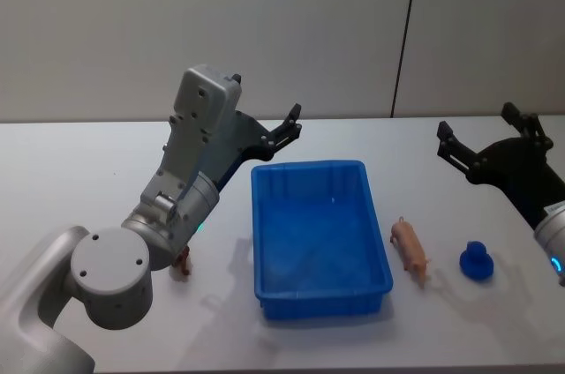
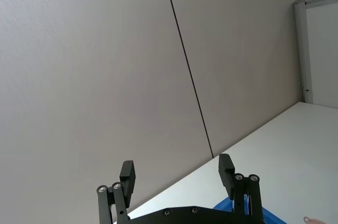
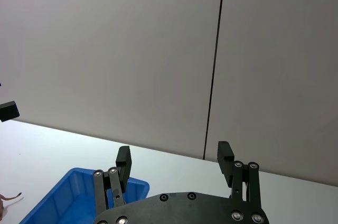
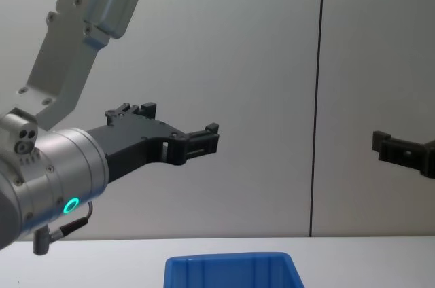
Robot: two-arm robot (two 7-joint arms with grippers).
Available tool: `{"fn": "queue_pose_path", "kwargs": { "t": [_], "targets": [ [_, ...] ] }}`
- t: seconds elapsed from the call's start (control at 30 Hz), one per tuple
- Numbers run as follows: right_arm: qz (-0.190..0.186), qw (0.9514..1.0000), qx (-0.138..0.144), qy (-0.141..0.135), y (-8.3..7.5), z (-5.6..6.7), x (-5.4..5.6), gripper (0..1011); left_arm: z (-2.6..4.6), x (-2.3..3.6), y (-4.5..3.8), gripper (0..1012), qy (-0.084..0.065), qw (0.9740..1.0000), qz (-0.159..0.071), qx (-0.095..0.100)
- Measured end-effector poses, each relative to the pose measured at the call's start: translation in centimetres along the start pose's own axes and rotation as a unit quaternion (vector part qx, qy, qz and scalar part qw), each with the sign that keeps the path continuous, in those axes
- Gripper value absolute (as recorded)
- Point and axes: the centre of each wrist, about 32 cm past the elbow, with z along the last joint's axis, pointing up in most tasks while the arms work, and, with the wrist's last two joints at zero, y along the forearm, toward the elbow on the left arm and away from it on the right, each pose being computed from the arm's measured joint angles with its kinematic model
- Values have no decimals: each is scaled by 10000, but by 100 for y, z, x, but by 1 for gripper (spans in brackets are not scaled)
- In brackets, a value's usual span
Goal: Pick up the two dolls from the table and place them into the box.
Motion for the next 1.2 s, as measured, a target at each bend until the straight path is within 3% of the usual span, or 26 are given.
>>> {"fn": "queue_pose_path", "kwargs": {
  "t": [1.2],
  "targets": [
    [0,10000,0,0,0,0,0,1001,0,0,0,1001,0,10000,0,0]
  ]
}}
